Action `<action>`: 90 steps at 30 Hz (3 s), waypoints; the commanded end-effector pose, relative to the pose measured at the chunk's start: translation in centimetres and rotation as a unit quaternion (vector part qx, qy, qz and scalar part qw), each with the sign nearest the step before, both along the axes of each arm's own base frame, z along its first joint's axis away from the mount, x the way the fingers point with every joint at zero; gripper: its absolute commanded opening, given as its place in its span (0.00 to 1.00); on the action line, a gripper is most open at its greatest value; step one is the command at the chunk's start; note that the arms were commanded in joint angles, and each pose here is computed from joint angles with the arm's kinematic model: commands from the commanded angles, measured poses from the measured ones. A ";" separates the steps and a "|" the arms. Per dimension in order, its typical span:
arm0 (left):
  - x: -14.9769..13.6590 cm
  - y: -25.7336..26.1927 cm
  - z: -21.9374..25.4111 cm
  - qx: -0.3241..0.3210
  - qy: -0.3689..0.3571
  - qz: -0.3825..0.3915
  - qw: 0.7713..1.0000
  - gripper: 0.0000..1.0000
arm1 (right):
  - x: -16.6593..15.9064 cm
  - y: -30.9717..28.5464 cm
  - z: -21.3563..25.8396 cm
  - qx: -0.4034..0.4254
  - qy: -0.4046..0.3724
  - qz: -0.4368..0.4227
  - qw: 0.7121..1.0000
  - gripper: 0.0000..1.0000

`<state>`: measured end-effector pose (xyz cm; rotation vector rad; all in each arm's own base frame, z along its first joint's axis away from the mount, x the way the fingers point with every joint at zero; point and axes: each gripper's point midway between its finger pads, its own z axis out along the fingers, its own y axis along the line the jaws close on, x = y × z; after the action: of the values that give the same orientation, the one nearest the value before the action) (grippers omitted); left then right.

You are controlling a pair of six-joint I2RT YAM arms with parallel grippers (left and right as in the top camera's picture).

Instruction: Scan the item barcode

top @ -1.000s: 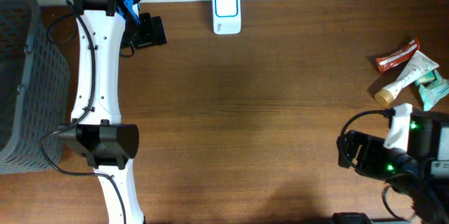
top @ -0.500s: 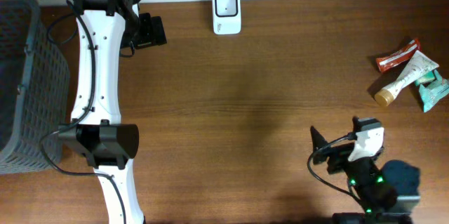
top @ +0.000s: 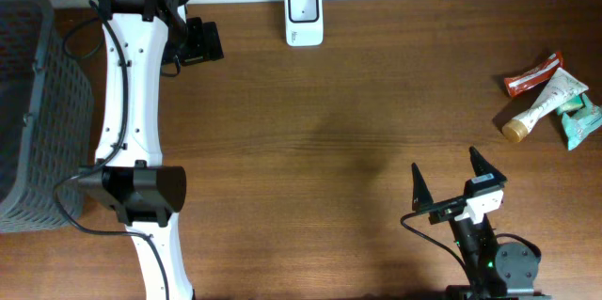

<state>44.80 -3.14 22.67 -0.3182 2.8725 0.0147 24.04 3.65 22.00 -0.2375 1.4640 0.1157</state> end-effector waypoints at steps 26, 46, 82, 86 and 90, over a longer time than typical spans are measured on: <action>-0.1 0.1 0.8 0.003 -0.010 0.000 1.000 0.99 | 0.5 -5.7 -6.4 0.060 0.086 -0.168 0.980 0.99; -0.1 0.1 0.8 0.003 -0.010 0.000 1.000 0.99 | 0.5 -5.0 -6.5 0.012 0.087 -0.147 0.985 0.99; -0.1 0.1 0.9 0.003 -0.012 0.000 1.000 0.99 | 0.5 -4.9 -6.5 0.014 0.086 -0.145 0.986 0.99; -0.7 -0.2 2.7 -0.003 -0.032 -0.003 0.999 0.99 | 0.5 -4.9 -6.5 0.014 0.086 -0.145 0.986 0.99; -1.8 -0.9 5.9 0.004 -0.075 -0.013 0.997 0.99 | 0.5 -4.9 -6.5 0.014 0.086 -0.145 0.986 0.99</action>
<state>44.58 -3.44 23.47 -0.3066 2.8545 0.0081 24.57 -1.55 15.80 0.0268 1.6481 -0.0865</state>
